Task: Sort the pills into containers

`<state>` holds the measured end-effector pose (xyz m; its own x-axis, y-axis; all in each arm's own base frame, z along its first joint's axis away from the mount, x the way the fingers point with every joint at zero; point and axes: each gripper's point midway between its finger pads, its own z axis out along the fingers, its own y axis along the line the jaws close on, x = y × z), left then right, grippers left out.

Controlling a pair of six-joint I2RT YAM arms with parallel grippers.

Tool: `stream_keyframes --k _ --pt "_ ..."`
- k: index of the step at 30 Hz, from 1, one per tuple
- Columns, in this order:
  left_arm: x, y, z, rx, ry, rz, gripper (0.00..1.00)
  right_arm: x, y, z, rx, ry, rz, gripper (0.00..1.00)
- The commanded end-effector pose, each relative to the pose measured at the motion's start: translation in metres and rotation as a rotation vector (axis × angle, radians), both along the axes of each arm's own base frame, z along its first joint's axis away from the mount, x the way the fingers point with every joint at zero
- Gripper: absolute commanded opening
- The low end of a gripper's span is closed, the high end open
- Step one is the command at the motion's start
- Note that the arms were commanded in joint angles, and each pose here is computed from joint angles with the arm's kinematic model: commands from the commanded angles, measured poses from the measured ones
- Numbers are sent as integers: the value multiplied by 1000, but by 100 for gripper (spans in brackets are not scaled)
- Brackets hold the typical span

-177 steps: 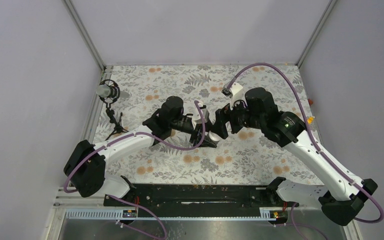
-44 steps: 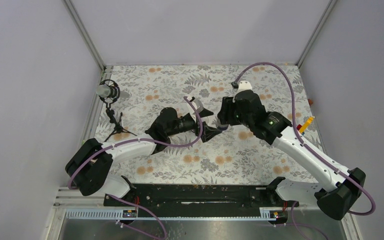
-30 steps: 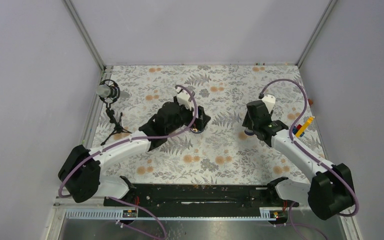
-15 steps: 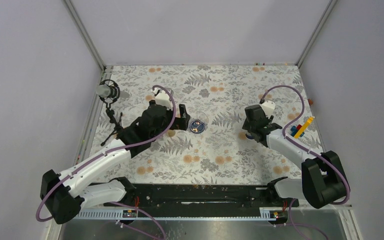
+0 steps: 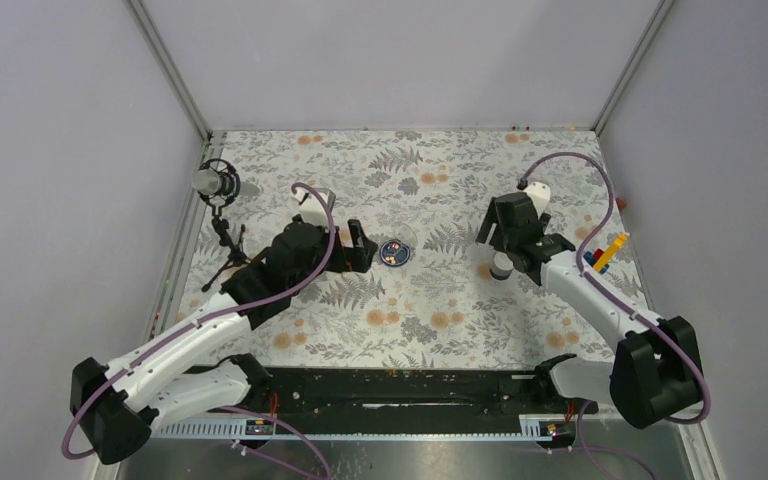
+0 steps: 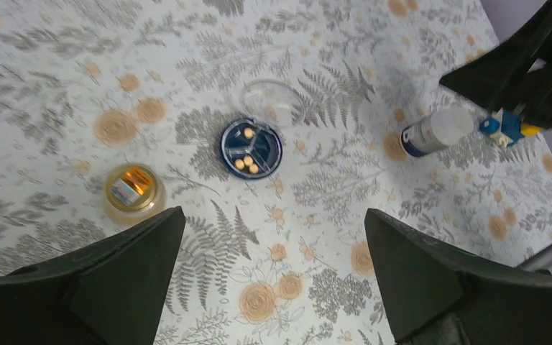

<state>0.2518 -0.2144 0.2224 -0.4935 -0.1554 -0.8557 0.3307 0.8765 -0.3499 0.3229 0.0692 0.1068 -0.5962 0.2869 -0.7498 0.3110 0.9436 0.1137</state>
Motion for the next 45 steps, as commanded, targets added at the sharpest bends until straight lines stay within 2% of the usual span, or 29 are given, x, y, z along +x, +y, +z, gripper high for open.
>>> stream_keyframes --k 1,2,3,7,8,11,17,20,23,32,45 --pt "1 -31 -13 -142 23 -74 99 17 39 49 109 -70 176 81" --pt "3 -37 -16 -171 36 -69 98 21 46 53 126 -75 202 79" --pt "5 -40 -23 -180 60 -59 94 25 57 52 150 -65 240 77" --pt "24 -63 -51 -176 158 -26 62 43 87 46 216 -5 322 61" --pt "30 -66 -63 -153 192 -4 49 48 92 43 227 18 329 57" --pt "42 -74 -94 -118 257 36 31 60 107 29 239 83 351 50" --pt "52 -73 -139 -67 329 120 15 75 136 6 272 158 421 45" --pt "54 -73 -154 -42 351 134 10 78 152 -7 291 188 452 41" --pt "59 -70 -167 9 359 157 0 79 165 -19 319 218 469 38" --pt "71 -60 -184 52 364 216 0 91 182 -42 340 270 478 37" --pt "78 -59 -187 59 357 220 0 78 197 -32 382 242 567 39"
